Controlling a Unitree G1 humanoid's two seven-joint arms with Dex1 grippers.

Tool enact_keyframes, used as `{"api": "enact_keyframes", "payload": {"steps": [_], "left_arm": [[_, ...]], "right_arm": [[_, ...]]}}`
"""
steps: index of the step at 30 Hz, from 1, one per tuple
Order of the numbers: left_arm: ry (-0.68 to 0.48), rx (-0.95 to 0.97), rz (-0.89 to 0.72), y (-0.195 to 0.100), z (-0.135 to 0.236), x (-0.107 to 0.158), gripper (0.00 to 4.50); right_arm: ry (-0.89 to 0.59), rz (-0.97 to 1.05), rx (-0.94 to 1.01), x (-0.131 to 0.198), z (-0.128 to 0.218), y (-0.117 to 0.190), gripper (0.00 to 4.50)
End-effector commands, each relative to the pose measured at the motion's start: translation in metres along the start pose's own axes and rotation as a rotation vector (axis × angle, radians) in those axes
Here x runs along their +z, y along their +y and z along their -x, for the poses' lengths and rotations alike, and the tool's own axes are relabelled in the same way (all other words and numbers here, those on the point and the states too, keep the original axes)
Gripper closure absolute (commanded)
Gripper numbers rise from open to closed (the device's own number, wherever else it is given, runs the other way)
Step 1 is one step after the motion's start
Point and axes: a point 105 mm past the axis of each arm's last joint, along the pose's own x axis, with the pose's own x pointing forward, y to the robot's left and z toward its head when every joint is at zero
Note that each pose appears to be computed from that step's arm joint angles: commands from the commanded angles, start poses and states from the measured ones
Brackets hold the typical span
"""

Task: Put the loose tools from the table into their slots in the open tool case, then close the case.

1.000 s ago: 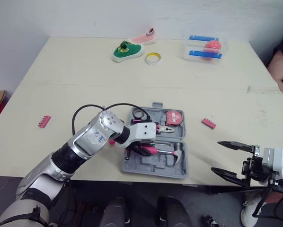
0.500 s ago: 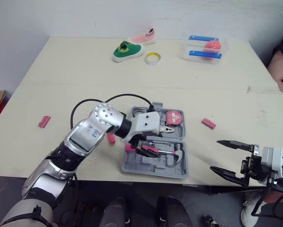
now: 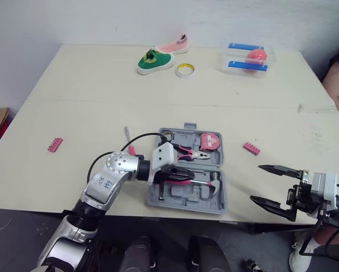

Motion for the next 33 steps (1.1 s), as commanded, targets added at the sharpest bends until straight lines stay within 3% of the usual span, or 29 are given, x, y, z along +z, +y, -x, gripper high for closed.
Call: {"api": "enact_keyframes", "payload": {"steps": [1,16,24,33], "left_arm": [[0.049,0.009,-0.019,0.002,0.002,-0.014,4.46],[0.216,-0.048,-0.024,-0.002,-0.005,-0.045,4.46],[0.446,-0.108,0.045,-0.014,-0.003,-0.084,4.46],[0.588,-0.101,0.193,-0.023,-0.014,-0.111,4.46]], "right_arm": [[-0.020,0.030,-0.001,0.008,-0.003,-0.001,0.00],[-0.013,0.032,-0.015,0.008,-0.002,0.000,0.00],[-0.015,0.032,-0.025,0.009,-0.004,0.000,0.00],[-0.022,0.029,-0.028,0.007,-0.005,-0.001,0.00]]}}
